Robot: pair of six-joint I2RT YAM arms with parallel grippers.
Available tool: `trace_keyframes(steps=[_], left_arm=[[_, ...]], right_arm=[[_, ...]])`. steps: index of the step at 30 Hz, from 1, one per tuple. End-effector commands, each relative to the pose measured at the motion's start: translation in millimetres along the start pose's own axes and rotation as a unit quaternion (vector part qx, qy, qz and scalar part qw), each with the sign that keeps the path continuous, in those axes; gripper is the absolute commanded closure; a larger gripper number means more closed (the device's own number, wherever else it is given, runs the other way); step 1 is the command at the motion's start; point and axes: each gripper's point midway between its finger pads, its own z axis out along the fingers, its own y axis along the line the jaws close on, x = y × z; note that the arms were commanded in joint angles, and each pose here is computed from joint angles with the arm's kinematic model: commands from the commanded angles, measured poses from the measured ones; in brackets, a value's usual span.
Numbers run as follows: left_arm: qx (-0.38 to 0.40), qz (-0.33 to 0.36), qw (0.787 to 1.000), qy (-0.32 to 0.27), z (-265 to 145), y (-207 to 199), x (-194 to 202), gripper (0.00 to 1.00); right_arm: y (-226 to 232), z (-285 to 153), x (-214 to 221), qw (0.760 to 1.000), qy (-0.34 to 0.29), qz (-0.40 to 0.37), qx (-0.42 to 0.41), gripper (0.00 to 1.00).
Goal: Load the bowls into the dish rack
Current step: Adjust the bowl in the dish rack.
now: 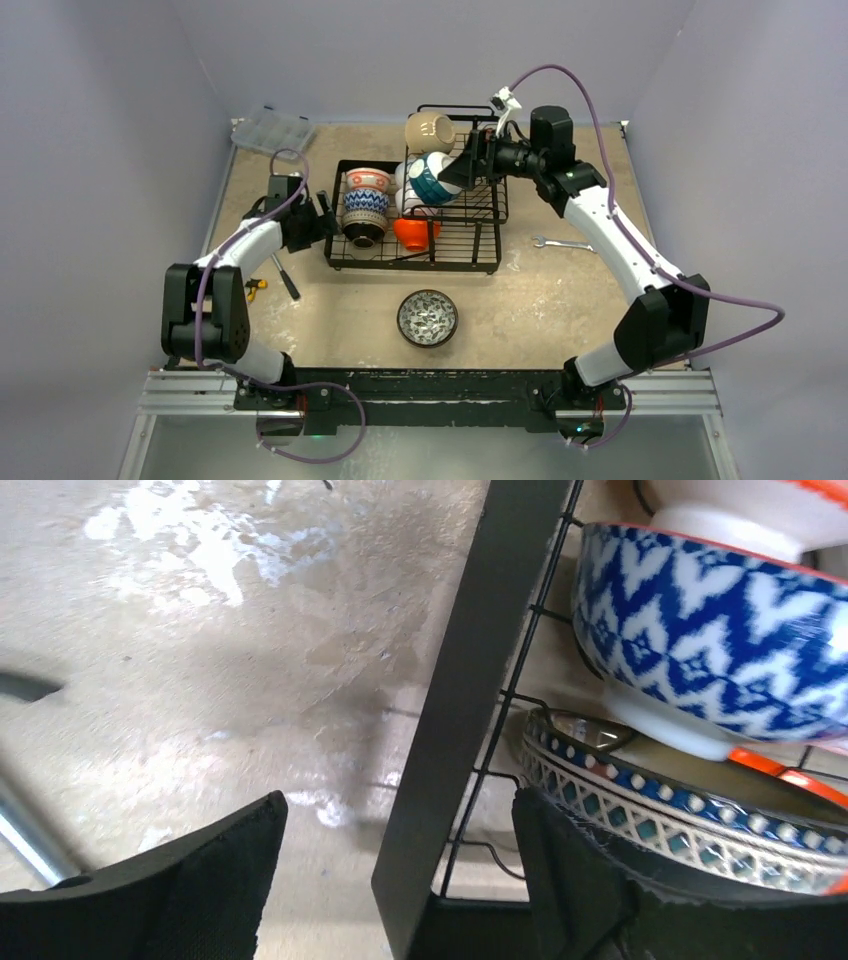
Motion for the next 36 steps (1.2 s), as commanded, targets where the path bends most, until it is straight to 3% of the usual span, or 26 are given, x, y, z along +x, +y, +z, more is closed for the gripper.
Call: trace_keyframes(steps=[1, 4, 14, 23, 31, 36], left_arm=[[0.019, -0.005, 0.998, -0.056, -42, -17, -30, 0.13], [0.018, -0.005, 0.998, -0.06, -58, -16, -25, 0.07], [0.071, -0.013, 0.997, -0.034, -95, -28, 7, 0.06], [0.172, 0.04, 0.984, 0.012, -104, -95, 59, 0.12], [0.213, 0.047, 0.975, 0.04, -100, -113, 80, 0.21], [0.234, 0.073, 0.968, 0.062, -99, -121, 99, 0.26]], right_arm=[[21, -19, -24, 0.999, -0.034, -0.035, 0.019, 0.04], [13, -19, -18, 0.998, -0.026, -0.037, 0.037, 0.04], [10, -14, 9, 0.999, 0.011, -0.031, 0.02, 0.06], [64, 3, 7, 0.996, 0.014, -0.042, -0.082, 0.09], [84, -3, 10, 0.991, 0.013, -0.04, -0.125, 0.09], [66, 2, 22, 0.995, 0.02, -0.032, -0.089, 0.09]])
